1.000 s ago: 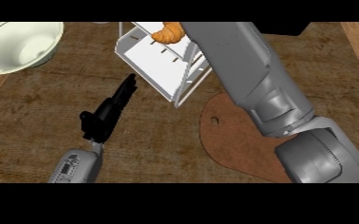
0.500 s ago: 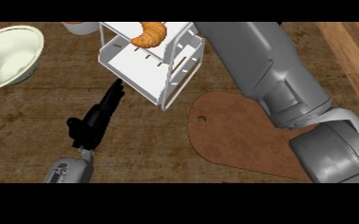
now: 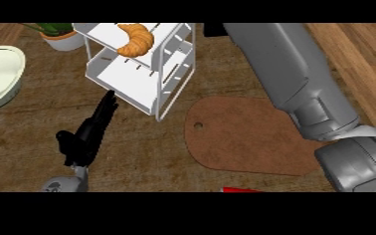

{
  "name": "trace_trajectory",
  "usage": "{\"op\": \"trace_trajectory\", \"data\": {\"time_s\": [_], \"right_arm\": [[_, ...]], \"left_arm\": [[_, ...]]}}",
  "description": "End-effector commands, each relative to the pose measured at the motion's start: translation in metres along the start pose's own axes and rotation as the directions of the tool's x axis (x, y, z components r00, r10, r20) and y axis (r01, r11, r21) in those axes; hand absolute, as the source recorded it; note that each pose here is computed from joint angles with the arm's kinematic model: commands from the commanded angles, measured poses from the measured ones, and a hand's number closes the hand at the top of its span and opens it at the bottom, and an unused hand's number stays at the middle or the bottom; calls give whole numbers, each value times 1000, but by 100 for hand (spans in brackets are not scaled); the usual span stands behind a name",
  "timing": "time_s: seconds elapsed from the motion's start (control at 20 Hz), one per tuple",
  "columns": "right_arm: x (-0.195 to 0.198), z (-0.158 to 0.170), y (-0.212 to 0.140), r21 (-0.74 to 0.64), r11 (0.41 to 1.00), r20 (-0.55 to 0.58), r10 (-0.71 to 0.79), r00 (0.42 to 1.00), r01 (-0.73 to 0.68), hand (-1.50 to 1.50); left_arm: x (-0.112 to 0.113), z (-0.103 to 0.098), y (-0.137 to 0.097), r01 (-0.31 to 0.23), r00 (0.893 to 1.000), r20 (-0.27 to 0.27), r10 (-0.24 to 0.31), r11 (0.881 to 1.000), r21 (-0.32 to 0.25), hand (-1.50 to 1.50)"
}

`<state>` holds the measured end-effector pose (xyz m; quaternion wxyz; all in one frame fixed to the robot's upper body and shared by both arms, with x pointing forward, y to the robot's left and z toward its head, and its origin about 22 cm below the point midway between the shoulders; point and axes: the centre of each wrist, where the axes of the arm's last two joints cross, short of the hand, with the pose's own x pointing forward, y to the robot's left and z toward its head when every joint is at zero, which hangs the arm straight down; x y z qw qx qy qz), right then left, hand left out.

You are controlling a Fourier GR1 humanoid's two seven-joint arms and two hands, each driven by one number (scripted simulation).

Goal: Pick the croissant from the cutting board and place it in the tiered basket

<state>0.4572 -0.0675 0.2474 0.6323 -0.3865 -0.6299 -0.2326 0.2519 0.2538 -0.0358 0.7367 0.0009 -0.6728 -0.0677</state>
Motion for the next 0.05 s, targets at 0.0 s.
{"op": "trace_trajectory", "data": {"time_s": [0.0], "right_arm": [[-3, -6, -13, 12, 999, -8, -34, 999, 34, -150]], "left_arm": [[-7, 12, 13, -8, 1000, -25, 9, 999, 40, 0]]}}
